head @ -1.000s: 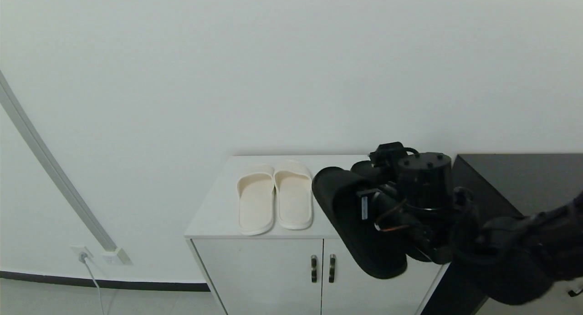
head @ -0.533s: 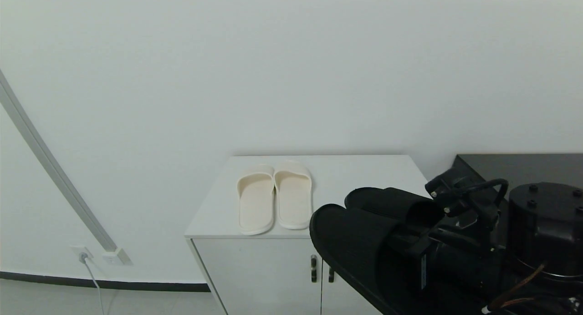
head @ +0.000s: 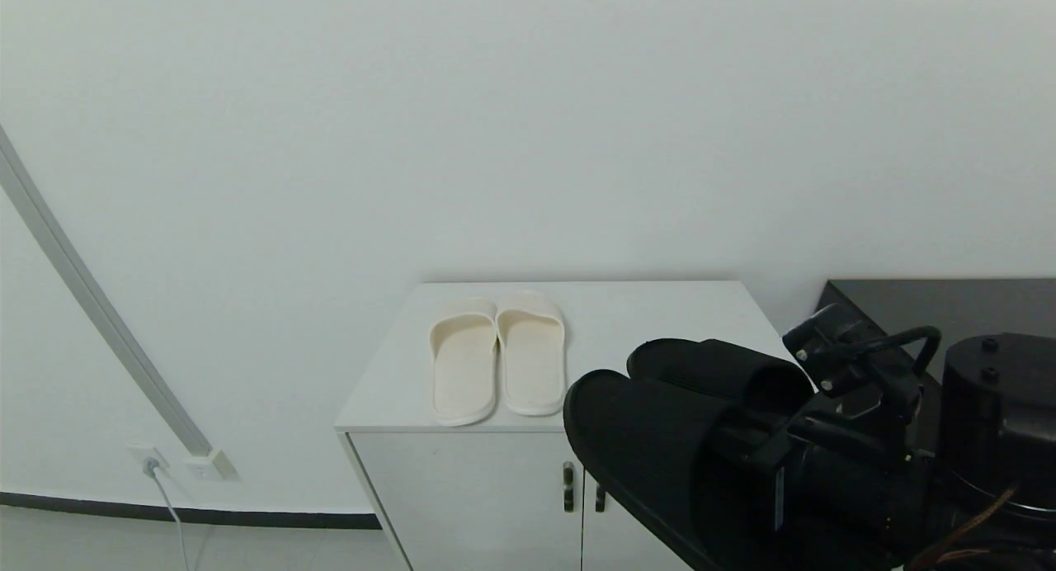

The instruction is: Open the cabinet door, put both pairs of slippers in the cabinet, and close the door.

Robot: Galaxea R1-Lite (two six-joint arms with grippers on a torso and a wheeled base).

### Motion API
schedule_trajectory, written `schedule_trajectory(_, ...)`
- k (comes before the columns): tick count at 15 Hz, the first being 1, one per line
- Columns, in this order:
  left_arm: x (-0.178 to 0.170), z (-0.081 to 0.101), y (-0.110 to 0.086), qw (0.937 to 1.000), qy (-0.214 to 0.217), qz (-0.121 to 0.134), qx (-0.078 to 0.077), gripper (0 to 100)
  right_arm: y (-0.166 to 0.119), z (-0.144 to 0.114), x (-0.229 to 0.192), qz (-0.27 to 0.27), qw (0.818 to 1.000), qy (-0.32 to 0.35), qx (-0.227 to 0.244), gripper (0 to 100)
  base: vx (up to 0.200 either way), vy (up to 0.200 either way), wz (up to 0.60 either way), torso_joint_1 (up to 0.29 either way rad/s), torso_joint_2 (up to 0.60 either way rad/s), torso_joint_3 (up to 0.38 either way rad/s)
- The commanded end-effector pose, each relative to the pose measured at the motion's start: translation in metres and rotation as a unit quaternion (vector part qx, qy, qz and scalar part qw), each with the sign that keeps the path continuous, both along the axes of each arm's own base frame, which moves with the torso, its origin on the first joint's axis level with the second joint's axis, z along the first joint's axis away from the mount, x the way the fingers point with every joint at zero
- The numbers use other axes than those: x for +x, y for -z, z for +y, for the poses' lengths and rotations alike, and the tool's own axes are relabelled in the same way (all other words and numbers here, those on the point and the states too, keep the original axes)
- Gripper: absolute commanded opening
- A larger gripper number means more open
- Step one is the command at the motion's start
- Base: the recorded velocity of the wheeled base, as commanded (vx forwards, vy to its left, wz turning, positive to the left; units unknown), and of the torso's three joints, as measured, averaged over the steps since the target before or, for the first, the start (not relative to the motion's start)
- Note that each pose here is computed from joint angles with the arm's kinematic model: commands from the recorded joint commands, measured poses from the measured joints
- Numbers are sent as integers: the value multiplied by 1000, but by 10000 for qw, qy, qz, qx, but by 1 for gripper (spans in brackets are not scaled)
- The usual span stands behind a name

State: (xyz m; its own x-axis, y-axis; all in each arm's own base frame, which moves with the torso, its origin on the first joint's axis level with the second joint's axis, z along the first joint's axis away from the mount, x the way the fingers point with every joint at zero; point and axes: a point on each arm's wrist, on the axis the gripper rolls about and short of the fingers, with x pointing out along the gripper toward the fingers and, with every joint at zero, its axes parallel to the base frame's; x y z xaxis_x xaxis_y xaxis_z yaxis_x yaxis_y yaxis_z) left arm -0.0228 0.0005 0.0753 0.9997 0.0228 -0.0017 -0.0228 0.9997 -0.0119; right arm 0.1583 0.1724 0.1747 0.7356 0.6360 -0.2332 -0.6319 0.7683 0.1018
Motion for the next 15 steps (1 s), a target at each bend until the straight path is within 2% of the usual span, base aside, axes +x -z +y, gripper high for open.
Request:
schedule_trajectory(1,0,0,0,10000,-1,7,-2,0,5,3,3,64,10000,0,-70,0,-200,0,0,-2,7,2)
schedule_trajectory(4,0,0,0,10000,-1,7,-2,0,4,3,3,58,10000,0,-64,0,-200,0,0,17,5,1)
schedule_trajectory(15,0,0,0,10000,-1,-1,-9,0,14,3,7,196,9996,53,-220,0,0,0,0,0,0,0)
